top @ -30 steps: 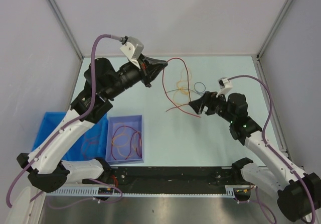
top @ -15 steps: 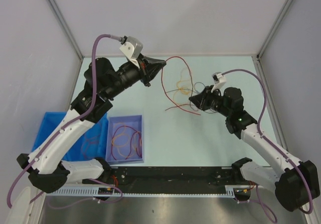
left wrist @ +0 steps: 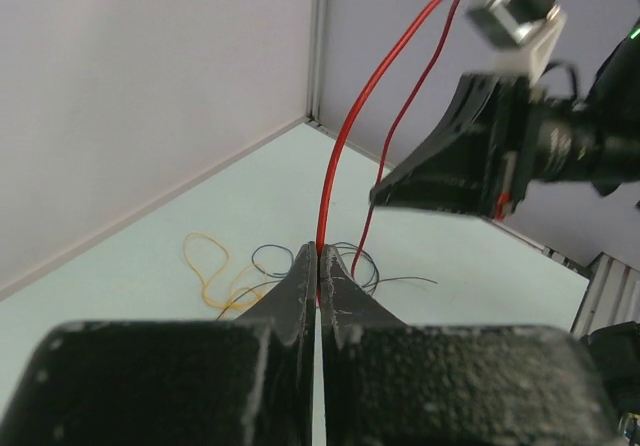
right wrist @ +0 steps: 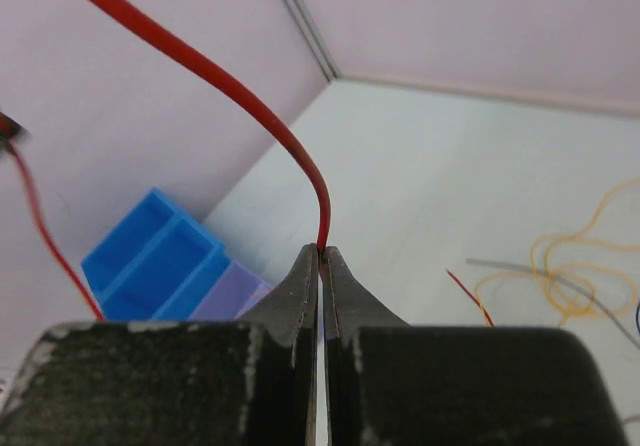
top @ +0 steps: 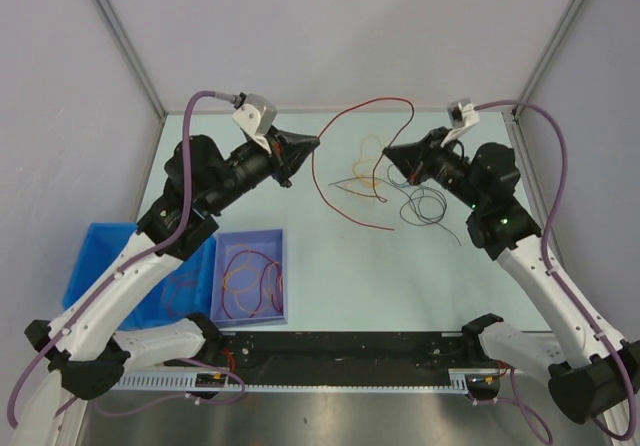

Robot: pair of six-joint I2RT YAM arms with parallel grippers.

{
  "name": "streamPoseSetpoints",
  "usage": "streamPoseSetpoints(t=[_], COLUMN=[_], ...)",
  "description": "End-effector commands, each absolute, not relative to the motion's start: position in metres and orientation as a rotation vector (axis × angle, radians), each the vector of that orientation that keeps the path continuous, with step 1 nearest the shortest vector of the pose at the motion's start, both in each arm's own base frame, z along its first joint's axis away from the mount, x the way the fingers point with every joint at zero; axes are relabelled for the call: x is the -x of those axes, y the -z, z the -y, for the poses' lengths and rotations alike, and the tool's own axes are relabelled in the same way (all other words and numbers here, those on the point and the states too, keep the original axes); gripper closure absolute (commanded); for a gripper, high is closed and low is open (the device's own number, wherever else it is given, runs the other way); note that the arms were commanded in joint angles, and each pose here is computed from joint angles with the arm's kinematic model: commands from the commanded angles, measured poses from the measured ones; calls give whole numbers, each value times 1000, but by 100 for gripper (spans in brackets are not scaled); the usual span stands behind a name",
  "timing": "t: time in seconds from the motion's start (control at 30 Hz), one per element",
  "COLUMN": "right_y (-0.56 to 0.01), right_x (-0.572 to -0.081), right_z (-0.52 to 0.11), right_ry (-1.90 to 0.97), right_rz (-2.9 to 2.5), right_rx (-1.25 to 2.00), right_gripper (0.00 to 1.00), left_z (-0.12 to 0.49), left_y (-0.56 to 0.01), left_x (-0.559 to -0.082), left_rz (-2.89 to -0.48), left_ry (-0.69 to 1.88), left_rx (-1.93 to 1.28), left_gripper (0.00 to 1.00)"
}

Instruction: Untangle the cables

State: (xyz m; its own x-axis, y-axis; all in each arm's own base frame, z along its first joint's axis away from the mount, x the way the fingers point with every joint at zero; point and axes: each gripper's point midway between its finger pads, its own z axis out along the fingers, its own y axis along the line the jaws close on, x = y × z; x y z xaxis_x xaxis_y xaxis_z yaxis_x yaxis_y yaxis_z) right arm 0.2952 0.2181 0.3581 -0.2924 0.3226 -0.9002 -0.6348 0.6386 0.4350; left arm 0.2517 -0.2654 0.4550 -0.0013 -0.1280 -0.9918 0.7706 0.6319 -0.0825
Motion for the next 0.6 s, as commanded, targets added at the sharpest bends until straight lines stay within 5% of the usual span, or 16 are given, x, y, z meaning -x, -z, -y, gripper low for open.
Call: streamPoseSetpoints(t=[0.0,0.27,0.47,0.57], right_y=[-460,-554,-570,-586], right_x=[-278,-235,-229,-217], right_z=[-207,-214,-223,-227], right_ry=[-992,-1248,-1353,-1458], right_rz=[-1409,-1268,-1317,-1242], right_rx=[282,331,370,417], right_gripper=[100,100,100,100], left_z=[251,260,279,304], left_y=[-452,-335,-210,-195], left_x=[-251,-281,-318,-321], left_rz=[-1381,-1622,-1871,-1889], left_ry=[751,672,557,648], left_rx=[-529,-506,-521,-557], left_gripper=[100,100,100,100])
